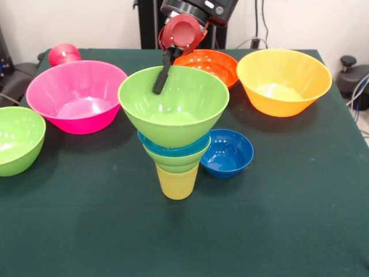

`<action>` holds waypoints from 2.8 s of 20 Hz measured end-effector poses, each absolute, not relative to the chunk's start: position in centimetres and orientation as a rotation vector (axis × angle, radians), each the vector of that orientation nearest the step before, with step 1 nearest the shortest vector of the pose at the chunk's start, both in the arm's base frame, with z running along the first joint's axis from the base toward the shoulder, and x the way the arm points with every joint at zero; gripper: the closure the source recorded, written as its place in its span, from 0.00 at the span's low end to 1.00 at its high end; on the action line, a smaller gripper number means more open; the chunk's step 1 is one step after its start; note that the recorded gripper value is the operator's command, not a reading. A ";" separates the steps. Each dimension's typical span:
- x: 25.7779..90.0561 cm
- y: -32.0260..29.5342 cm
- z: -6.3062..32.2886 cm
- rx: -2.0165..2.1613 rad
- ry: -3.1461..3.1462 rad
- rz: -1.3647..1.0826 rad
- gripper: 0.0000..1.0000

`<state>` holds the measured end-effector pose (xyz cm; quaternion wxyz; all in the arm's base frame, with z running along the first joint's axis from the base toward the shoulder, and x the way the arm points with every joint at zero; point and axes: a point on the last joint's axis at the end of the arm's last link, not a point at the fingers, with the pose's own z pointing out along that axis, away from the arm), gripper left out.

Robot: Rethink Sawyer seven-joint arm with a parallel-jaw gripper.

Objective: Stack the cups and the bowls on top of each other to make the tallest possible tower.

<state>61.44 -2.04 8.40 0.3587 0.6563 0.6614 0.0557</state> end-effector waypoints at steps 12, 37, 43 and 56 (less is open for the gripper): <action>61.5 -2.3 8.5 1.690 1.699 0.147 0.00; 63.2 -3.9 13.2 1.686 1.614 0.207 0.00; 64.0 -5.4 17.2 1.698 1.572 0.255 0.00; 64.6 -5.9 21.9 1.700 1.547 0.302 0.00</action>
